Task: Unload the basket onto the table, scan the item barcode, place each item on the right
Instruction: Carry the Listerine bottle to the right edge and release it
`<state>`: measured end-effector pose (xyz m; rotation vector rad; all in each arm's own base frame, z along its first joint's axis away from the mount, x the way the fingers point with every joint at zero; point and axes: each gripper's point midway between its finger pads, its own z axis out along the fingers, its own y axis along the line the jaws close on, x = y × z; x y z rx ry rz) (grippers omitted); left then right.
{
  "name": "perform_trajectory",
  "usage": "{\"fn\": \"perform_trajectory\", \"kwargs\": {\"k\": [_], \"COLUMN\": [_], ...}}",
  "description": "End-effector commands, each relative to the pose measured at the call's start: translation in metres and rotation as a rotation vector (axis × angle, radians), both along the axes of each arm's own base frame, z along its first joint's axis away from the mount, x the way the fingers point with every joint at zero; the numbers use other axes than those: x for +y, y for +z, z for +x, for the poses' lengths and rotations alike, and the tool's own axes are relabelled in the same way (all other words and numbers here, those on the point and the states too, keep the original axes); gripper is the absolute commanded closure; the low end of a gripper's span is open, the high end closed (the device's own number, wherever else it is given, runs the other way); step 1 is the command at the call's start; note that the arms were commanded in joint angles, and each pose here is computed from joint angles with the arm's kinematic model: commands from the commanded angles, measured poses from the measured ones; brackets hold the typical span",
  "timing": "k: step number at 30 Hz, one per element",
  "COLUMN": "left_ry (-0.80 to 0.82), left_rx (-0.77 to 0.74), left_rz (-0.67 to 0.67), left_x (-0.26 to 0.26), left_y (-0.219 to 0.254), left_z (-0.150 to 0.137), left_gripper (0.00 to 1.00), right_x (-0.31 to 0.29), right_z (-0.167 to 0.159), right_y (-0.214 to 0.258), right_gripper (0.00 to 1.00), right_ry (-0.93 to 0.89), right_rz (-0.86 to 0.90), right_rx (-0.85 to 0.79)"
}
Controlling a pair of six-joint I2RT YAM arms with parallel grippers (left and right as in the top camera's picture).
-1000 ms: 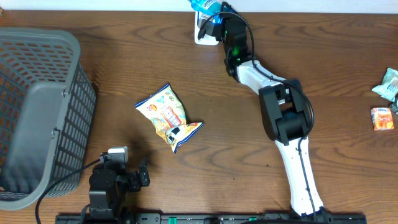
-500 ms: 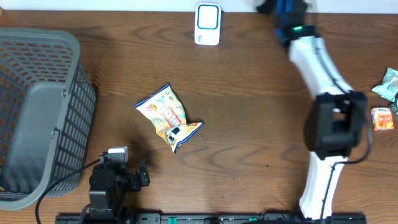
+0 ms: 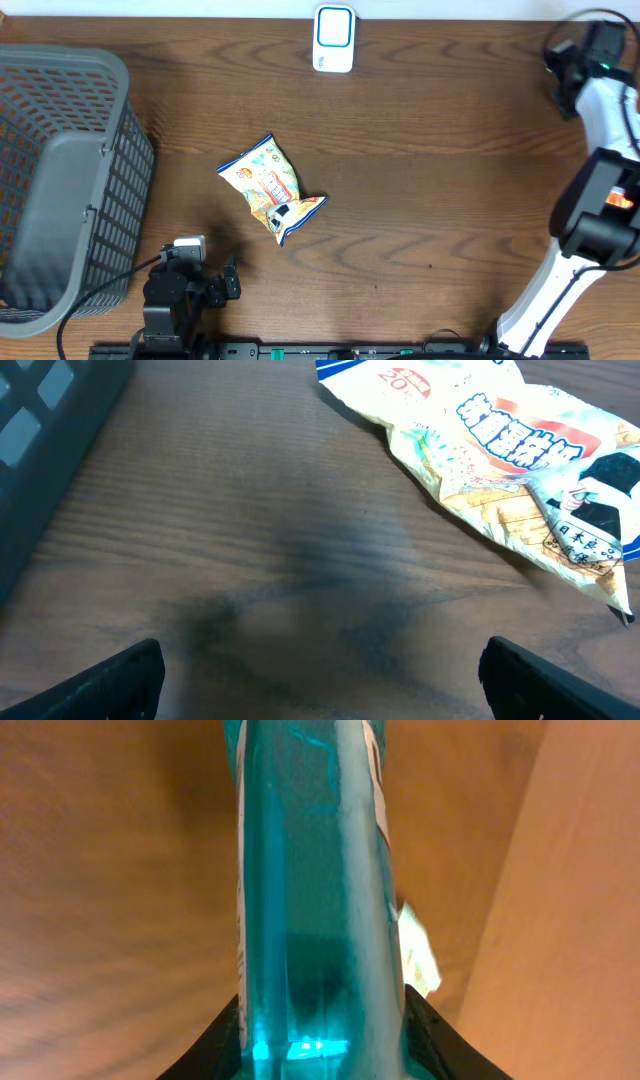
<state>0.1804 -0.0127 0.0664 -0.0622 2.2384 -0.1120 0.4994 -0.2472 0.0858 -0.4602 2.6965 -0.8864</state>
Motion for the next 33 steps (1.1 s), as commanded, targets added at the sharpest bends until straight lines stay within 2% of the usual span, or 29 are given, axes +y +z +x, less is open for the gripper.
{"fn": "perform_trajectory", "kwargs": {"k": [1,3,9,11,14,16,17,18,22,24,27,31,33], "left_ry": [0.000,0.000,0.000,0.000,0.000,0.000,0.000,0.000,0.000,0.000,0.000,0.000,0.000], "left_rx": [0.021,0.021,0.021,0.021,0.021,0.021,0.021,0.021,0.021,0.021,0.021,0.021,0.021], "left_rz": [0.016,0.017,0.017,0.017,0.017,0.016,0.017,0.017,0.016,0.017,0.017,0.017,0.017], "left_x": [0.002,0.002,0.002,0.002,0.002,0.002,0.002,0.002,0.002,0.002,0.002,0.002,0.002], "left_y": [-0.006,-0.006,-0.006,-0.006,-0.006,-0.006,-0.006,-0.006,-0.006,-0.006,-0.006,-0.006,-0.006], "left_z": [-0.003,-0.003,-0.003,-0.003,-0.003,-0.003,-0.003,-0.003,-0.003,-0.003,-0.003,-0.003,-0.003], "left_gripper": [0.02,0.02,0.02,0.02,0.02,0.02,0.02,0.02,0.02,0.02,0.02,0.02,0.02], "right_x": [-0.017,-0.021,-0.036,-0.038,-0.046,-0.049,-0.049,-0.048,-0.042,-0.037,-0.008,0.073,0.153], "right_z": [-0.018,-0.029,-0.050,-0.053,-0.064,-0.071,-0.074,-0.076,-0.072,-0.061,-0.037,-0.011,-0.004], "right_y": [-0.007,-0.020,-0.041,-0.043,-0.046,-0.048,-0.048,-0.048,-0.035,-0.016,0.018,0.063,0.085], "right_gripper": [0.96,0.88,0.80,0.72,0.66,0.44,0.28,0.02,0.01,0.01,0.01,0.01,0.01], "right_ry": [-0.089,-0.096,-0.223,-0.277,-0.339,-0.354,-0.358,-0.360,-0.375,-0.413,-0.446,-0.461,-0.419], "right_rz": [0.047,0.086,0.187,0.243,0.273,0.279,0.282,0.285,0.290,0.302,0.418,0.754,1.065], "right_rx": [-0.026,-0.008,-0.053,-0.089,-0.098,-0.079,-0.073,-0.065,-0.099,-0.186,-0.343,-0.471,-0.423]}}
